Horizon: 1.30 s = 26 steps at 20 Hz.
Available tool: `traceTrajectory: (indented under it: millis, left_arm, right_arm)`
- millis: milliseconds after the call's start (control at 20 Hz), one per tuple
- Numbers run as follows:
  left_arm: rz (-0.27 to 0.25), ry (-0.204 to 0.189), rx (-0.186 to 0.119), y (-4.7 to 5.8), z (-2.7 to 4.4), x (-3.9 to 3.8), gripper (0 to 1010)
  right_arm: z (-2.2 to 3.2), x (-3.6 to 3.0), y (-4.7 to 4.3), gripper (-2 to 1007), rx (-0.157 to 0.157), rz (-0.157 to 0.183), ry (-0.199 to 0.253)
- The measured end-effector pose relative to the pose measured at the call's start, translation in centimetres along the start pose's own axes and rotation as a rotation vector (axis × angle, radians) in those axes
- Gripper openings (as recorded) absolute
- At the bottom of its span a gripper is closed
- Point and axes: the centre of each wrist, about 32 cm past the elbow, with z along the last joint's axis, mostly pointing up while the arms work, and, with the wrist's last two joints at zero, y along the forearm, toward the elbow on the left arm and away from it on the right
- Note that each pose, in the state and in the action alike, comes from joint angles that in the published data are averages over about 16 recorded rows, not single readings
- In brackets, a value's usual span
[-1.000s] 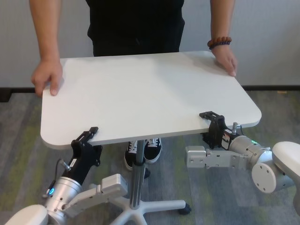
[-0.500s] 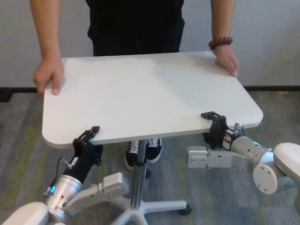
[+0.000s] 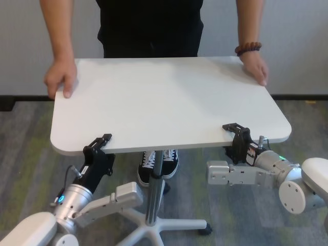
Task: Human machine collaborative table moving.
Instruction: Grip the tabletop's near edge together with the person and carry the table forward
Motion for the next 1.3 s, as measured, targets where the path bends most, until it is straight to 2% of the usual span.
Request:
traceTrajectory:
  millis: [650, 1300]
  left_arm:
    - [-0.033, 0.007, 0.024, -1.5, -0.92, -1.7, 290]
    - [-0.04, 0.039, 0.039, -3.0, -1.38, -1.85, 290]
  right_arm:
    - [-0.13, -0.21, 0.34, 527, 0.006, 0.01, 0.004]
    - [-0.11, -0.22, 0.91, 528, 0.014, 0.019, 0.006]
